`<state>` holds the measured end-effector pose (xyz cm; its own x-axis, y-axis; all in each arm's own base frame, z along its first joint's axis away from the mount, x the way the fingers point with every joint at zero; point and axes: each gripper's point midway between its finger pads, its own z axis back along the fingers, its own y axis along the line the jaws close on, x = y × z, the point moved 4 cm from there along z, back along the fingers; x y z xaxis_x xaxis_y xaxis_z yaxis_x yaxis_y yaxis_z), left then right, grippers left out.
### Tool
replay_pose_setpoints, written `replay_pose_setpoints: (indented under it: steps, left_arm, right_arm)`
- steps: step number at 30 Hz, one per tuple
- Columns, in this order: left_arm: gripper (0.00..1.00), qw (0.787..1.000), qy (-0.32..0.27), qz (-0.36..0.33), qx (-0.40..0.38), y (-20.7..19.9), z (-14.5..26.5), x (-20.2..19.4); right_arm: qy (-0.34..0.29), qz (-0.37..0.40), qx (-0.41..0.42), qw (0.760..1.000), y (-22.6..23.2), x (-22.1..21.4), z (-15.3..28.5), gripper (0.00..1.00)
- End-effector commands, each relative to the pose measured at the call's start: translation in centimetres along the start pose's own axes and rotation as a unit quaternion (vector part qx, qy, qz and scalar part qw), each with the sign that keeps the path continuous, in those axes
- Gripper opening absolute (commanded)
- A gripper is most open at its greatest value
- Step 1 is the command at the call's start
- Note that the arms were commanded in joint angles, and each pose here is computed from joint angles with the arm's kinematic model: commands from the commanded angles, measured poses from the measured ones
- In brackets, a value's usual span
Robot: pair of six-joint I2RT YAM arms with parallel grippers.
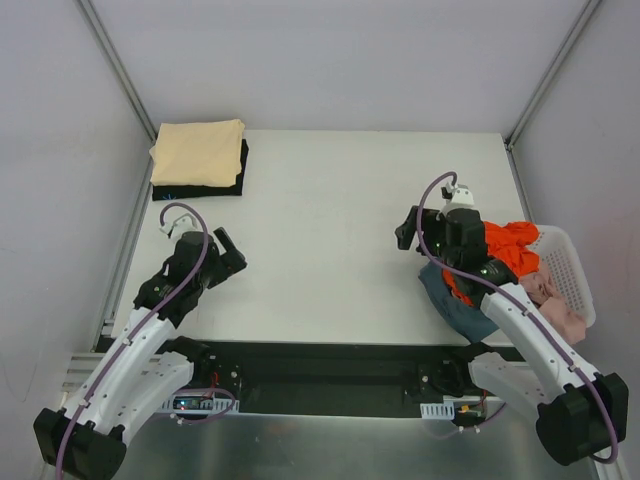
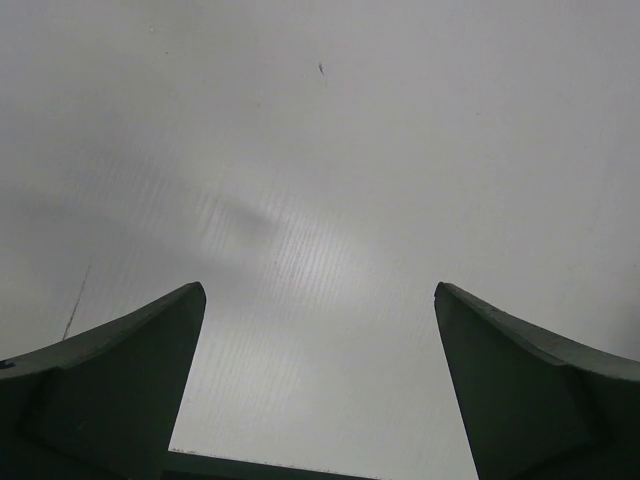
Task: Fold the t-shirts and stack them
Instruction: Grab crumpled tshirt from bin with the right arm
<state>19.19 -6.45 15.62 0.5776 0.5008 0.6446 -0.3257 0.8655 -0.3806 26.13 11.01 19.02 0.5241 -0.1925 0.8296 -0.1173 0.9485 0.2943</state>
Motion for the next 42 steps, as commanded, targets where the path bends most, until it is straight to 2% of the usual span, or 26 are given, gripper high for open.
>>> replay_pose_setpoints:
  steps: [1,5,6,8,11,13,18,23,28,31,32,34,35,38,40,42]
  left_arm:
    - [0.99,1.0,-0.021,-0.006,0.01,0.2,0.6,0.9]
    - [0.99,1.0,-0.024,-0.005,0.014,0.1,0.5,1.2]
    - [0.99,1.0,-0.025,-0.005,0.014,0.1,0.6,1.2]
    - [0.99,0.999,-0.03,-0.011,0.028,0.4,0.3,1.4]
    - [0.99,0.999,-0.03,-0.013,0.037,0.7,-0.1,1.2]
    - [0.99,0.999,-0.028,-0.013,0.033,0.6,-0.3,1.0]
    - [0.99,0.999,-0.032,-0.032,0.023,0.2,-1.0,1.2]
    - [0.99,0.999,-0.025,-0.042,0.024,0.3,-1.5,0.9]
    - [0.99,0.998,-0.023,-0.043,0.026,0.5,-1.8,0.5]
    - [0.99,0.998,-0.023,-0.048,0.029,0.6,-1.9,0.5]
    - [0.99,0.998,-0.026,-0.048,0.033,0.7,-1.9,0.6]
    - [0.99,0.998,-0.025,-0.05,0.036,0.8,-2.0,0.6]
    - [0.99,0.998,-0.025,-0.05,0.034,0.6,-2.0,0.7]
    - [0.99,0.998,-0.024,-0.053,0.03,0.4,-2.0,0.8]
    - [0.99,0.998,-0.021,-0.051,0.029,0.3,-2.2,0.7]
    - [0.99,0.998,-0.014,-0.052,0.023,0.0,-2.3,0.5]
  right_arm:
    - [-0.054,-0.017,-0.007,0.998,0.2,2.3,0.9,0.97]
    - [-0.078,-0.019,-0.05,0.995,-0.9,3.7,2.4,0.97]
    - [-0.067,-0.016,-0.069,0.995,-1.4,3.3,2.8,0.97]
    - [-0.082,-0.018,-0.124,0.989,-2.7,4.6,3.9,0.97]
    - [-0.064,-0.044,-0.207,0.975,-5.2,5.0,5.4,0.97]
    - [-0.03,-0.057,-0.228,0.971,-6.4,4.0,6.0,0.97]
    - [0.008,-0.161,-0.289,0.944,-10.9,2.1,7.1,0.97]
    - [0.045,-0.183,-0.321,0.928,-12.6,1.1,7.1,0.97]
    - [0.128,-0.203,-0.32,0.917,-13.0,-1.5,5.9,1.0]
    - [0.157,-0.215,-0.326,0.907,-13.4,-2.9,5.4,0.93]
    - [0.164,-0.217,-0.326,0.905,-13.4,-3.5,5.3,0.75]
    - [0.158,-0.218,-0.328,0.906,-13.5,-3.7,5.4,0.56]
    - [0.153,-0.216,-0.332,0.905,-13.6,-3.7,5.7,0.41]
    - [0.108,-0.209,-0.343,0.91,-13.6,-2.1,7.1,0.28]
    - [0.062,-0.202,-0.338,0.917,-13.1,-0.1,8.4,0.24]
    - [0.021,-0.184,-0.338,0.923,-12.8,1.8,10.1,0.15]
